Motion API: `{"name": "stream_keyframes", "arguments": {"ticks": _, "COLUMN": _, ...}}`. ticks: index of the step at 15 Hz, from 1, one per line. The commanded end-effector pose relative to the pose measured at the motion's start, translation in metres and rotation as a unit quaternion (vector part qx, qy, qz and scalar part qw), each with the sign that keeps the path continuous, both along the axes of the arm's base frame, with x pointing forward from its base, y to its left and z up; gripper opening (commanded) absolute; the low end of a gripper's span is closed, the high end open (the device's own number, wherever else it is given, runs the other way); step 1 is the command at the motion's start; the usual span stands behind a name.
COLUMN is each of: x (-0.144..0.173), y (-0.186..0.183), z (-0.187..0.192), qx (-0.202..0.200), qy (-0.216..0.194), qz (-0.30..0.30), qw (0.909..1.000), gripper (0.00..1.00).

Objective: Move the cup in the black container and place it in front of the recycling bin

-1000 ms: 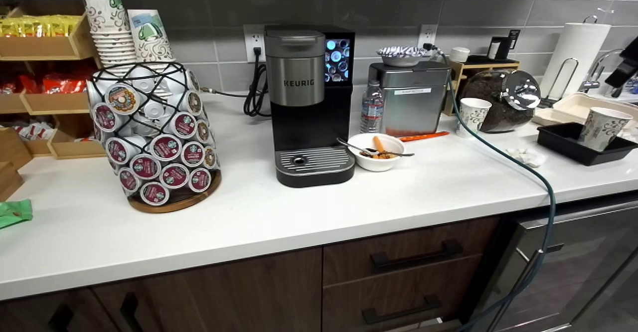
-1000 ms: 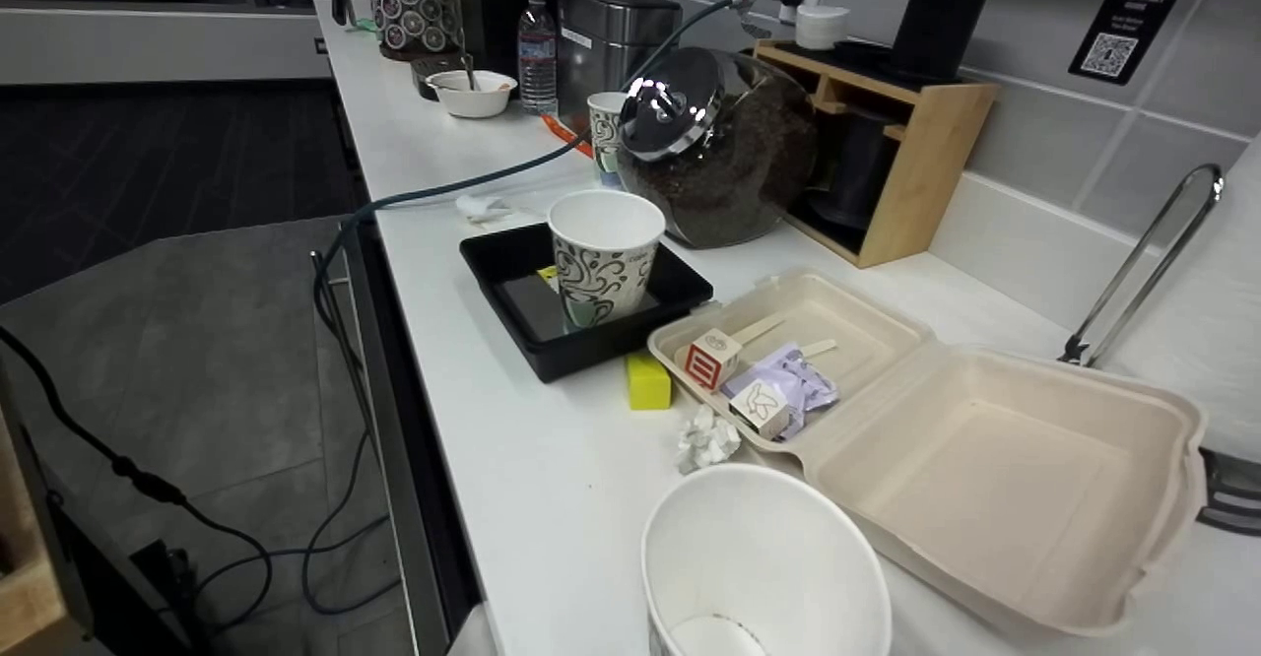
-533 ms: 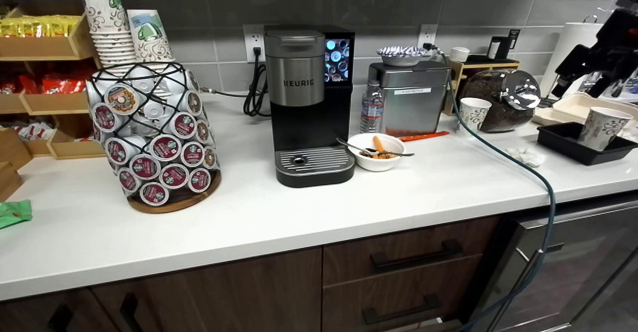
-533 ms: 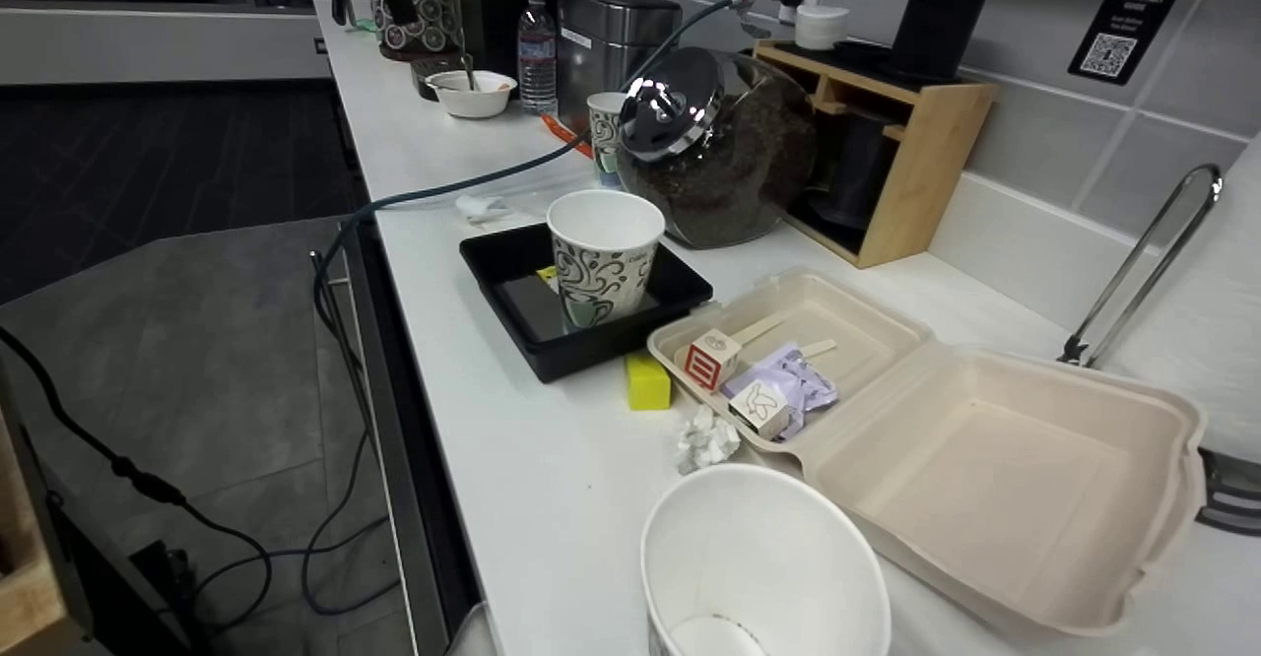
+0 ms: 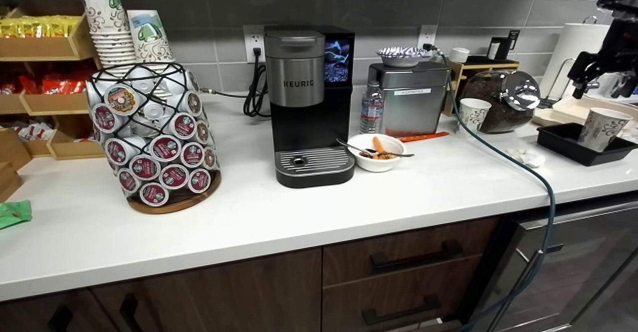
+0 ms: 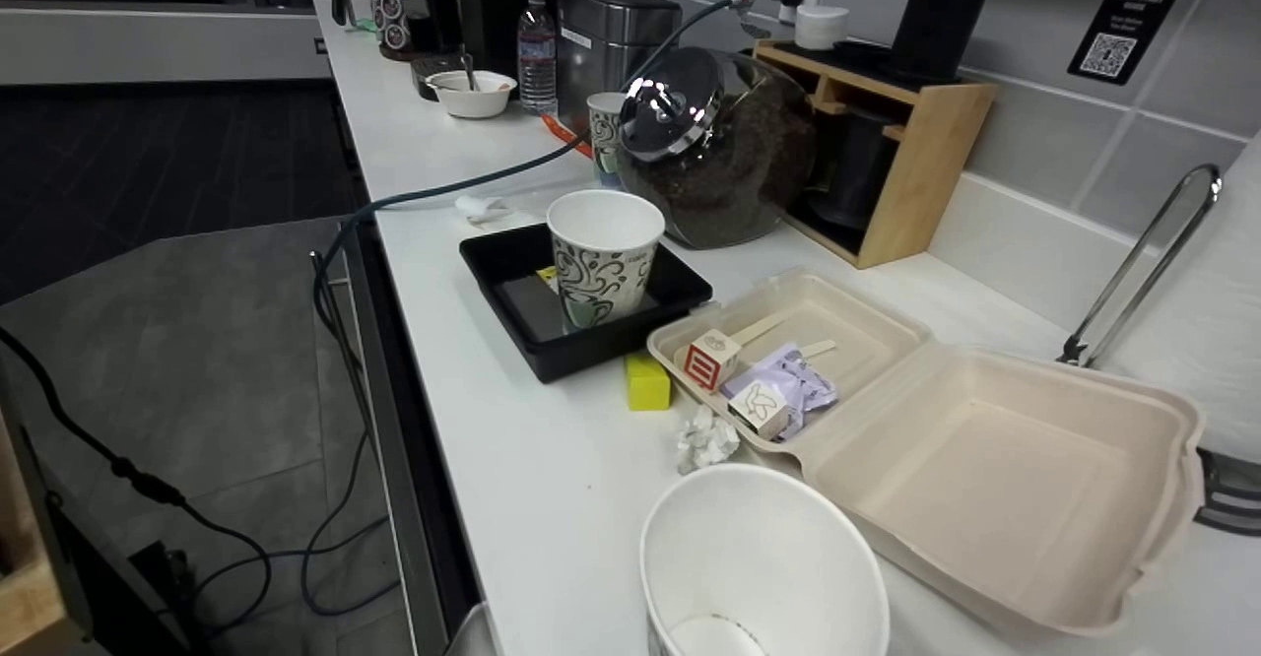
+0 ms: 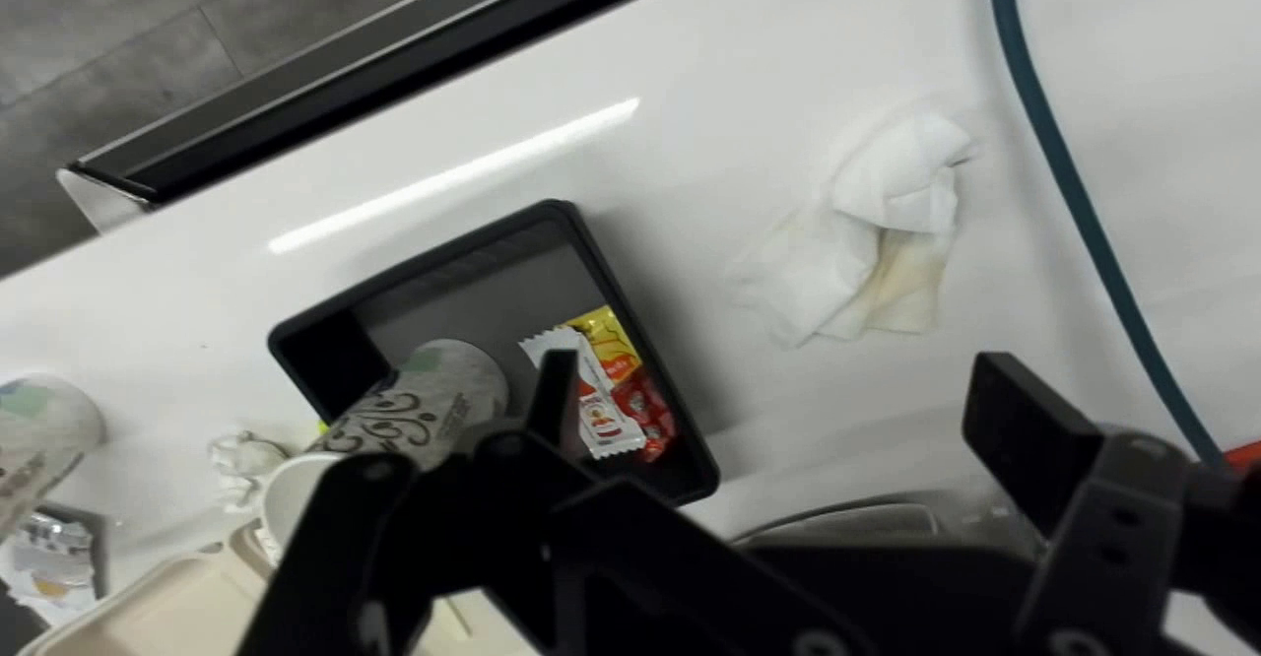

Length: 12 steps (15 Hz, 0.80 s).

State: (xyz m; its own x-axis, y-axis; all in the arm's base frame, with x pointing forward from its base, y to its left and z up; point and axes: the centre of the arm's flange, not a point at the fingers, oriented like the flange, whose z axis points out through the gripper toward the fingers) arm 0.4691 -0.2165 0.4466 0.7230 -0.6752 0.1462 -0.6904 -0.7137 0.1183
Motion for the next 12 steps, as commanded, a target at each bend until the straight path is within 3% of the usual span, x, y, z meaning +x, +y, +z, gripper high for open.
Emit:
{"name": "stream_keyframes", "arguments": {"ticks": 1, "x": -0.002, "y": -0.001, "z": 0.005, "qx": 0.000, "qy": 0.001, "qz": -0.007, "qw": 1.0000, "gripper": 1.00}}
{"name": "stream_keyframes", "arguments": {"ticks": 3, "x": 0.001, "y": 0.001, "z": 0.007, "qx": -0.012, "qy": 0.000, "qz": -0.021, "qw": 0.9997, "gripper": 1.00}}
{"name": "stream_keyframes", "arguments": {"ticks": 9, "x": 0.004, "y": -0.067, "z": -0.022, "qx": -0.141, "qy": 0.023, "qz": -0.039, "qw": 0.9890, "gripper": 1.00}}
{"name": "stream_keyframes", "arguments": {"ticks": 12, "x": 0.012, "y": -0.103, "z": -0.040, "qx": -0.142, "qy": 0.031, "qz": -0.046, "qw": 0.9883, "gripper": 1.00}}
